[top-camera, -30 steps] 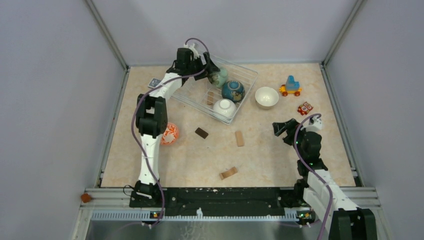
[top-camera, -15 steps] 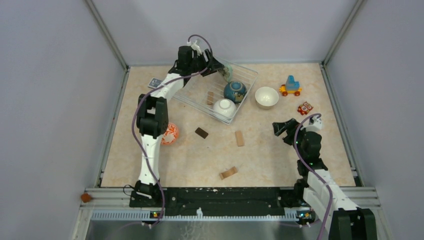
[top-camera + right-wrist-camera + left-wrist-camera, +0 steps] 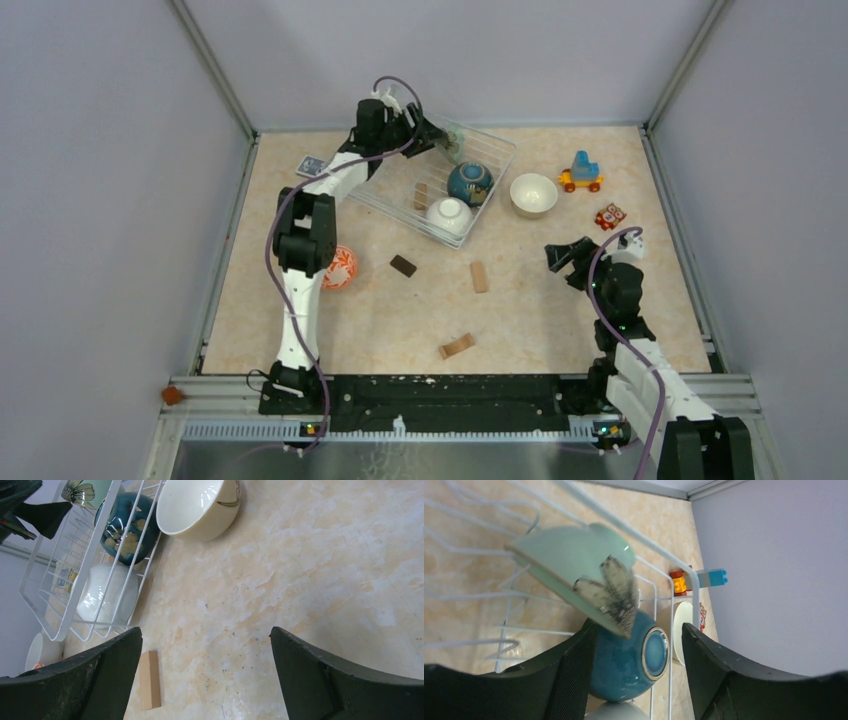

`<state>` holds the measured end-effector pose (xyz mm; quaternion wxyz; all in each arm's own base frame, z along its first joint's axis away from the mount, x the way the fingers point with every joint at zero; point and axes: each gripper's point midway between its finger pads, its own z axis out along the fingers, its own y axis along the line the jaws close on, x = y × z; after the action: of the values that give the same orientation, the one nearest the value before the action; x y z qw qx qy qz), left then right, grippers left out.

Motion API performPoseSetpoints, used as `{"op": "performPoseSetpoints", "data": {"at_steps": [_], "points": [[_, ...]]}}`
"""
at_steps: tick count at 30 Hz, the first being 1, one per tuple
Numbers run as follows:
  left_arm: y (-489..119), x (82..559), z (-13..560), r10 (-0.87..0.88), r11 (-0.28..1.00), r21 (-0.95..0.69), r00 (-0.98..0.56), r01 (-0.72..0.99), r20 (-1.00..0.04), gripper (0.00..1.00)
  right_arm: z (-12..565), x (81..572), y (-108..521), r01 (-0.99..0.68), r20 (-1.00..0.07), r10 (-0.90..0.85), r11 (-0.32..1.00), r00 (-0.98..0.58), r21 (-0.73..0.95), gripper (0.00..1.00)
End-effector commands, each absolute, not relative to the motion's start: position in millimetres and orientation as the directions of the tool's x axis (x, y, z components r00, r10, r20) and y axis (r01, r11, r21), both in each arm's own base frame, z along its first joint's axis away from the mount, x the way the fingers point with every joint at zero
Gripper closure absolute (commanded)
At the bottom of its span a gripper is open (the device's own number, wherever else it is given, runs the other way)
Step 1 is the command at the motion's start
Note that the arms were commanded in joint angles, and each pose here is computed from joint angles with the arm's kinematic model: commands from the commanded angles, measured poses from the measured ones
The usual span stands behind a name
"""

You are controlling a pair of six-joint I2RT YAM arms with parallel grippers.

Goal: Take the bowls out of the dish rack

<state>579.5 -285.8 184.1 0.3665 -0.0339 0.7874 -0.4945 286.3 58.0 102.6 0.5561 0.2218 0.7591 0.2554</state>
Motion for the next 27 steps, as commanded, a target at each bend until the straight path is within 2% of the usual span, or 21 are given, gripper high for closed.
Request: {"op": "performPoseSetpoints", "data": {"at_steps": [1,6,11,19,23,27], "points": [[-291.1,576.2,178.0,-0.476,0.48,-0.834,-0.718,0.272,-0.508,0.33,116.8,292.2,55.8,0.026,-0.744,0.624,0.77,-0.239,0.637,0.02],[-284.5,573.7,167.5,-0.54,0.495,-0.845,-0.691,0.202,-0.481,0.3,116.0,292.0,55.8,0.029,-0.743,0.624,0.77,-0.241,0.638,0.02],[-288.1,579.0,173.0,-0.589,0.431,-0.878,-0.672,0.208,-0.449,0.37,116.7,292.2,55.8,0.027,-0.744,0.624,0.77,-0.239,0.638,0.02],[-290.3,591.7,183.0,-0.617,0.411,-0.88,-0.637,0.239,-0.462,0.35,116.4,292.2,56.1,0.026,-0.744,0.623,0.771,-0.24,0.637,0.02],[-291.8,599.2,181.7,-0.629,0.401,-0.885,-0.631,0.236,-0.454,0.39,116.2,292.4,55.8,0.027,-0.744,0.623,0.77,-0.241,0.637,0.02],[-296.6,606.7,183.7,-0.628,0.393,-0.879,-0.621,0.268,-0.47,0.48,116.3,292.4,56.0,0.026,-0.744,0.624,0.77,-0.241,0.638,0.03]]}}
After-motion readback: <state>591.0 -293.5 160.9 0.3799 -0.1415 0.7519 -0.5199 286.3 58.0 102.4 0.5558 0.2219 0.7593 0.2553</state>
